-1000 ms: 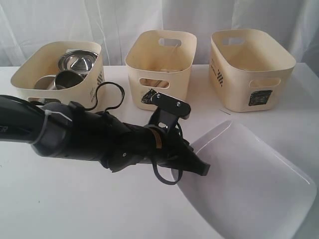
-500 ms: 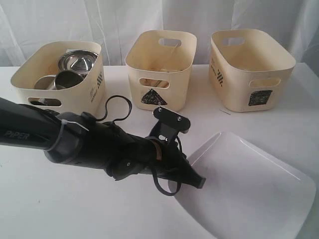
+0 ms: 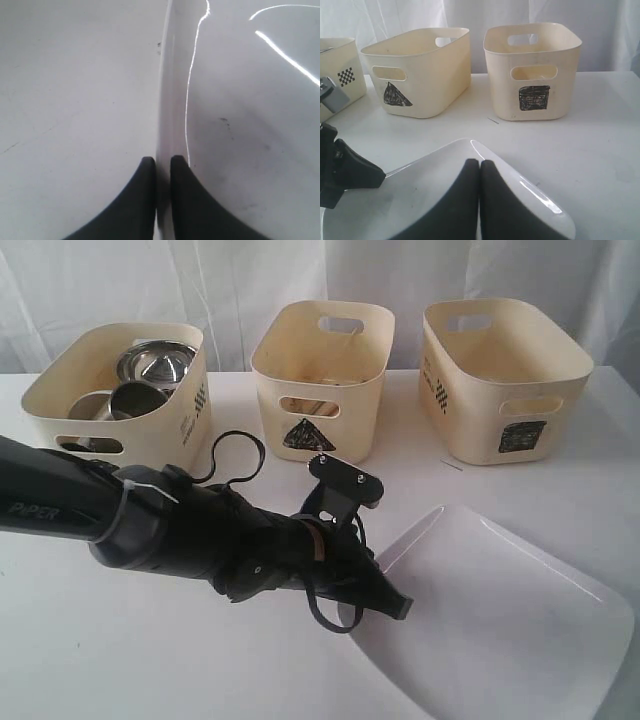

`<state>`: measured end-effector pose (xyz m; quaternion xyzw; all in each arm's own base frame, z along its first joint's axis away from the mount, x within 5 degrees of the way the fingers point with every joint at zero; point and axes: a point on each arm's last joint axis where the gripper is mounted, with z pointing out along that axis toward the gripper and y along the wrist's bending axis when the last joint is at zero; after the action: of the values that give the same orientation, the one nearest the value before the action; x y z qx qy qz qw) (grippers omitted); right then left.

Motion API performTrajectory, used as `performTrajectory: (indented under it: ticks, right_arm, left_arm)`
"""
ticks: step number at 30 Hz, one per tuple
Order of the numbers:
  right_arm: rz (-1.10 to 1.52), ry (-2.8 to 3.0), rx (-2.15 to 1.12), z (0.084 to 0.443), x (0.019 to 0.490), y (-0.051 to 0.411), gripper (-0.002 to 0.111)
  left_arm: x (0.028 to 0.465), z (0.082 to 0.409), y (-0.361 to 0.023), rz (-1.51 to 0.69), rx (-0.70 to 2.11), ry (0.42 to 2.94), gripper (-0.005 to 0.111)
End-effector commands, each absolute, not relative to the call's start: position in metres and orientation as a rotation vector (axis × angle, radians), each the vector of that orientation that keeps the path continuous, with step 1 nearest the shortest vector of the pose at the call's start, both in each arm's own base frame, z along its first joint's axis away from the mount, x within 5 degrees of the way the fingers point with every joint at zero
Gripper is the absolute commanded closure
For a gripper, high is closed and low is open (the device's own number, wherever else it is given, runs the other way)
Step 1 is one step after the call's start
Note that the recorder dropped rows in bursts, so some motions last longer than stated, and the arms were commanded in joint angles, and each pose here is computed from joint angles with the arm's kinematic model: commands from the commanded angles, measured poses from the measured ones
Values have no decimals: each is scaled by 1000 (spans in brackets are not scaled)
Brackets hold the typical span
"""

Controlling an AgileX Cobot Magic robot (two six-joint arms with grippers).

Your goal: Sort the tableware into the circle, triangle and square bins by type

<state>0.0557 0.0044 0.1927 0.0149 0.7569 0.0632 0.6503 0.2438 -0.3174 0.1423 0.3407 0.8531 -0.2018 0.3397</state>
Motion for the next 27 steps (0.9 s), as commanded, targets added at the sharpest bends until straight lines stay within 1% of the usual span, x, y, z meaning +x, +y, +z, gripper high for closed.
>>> performTrajectory:
  ticks: [1,7,9,11,14,20,27]
  right_arm:
    - [140,1706,39,193,56,4,108]
    - [140,1706,39,193,56,4,108]
    - [140,1706,39,193,56,4,108]
    - [140,1706,39,193,56,4,108]
    - [140,1706,39,193,56,4,108]
    - [140,1706,39,193,56,4,108]
    - [140,1706,39,193,56,4,108]
  left_arm:
    - [241,138,-316,-493,943,2230,99]
    - [240,137,-315,-489,948,2235,73]
    - [240,138,-315,-485,950,2240,67]
    - [240,141,-315,-489,947,2233,63]
    - [240,151,-315,-495,956,2197,62]
    - [235,181,-309,-493,977,2150,62]
    - [227,231,-297,-505,993,2038,62]
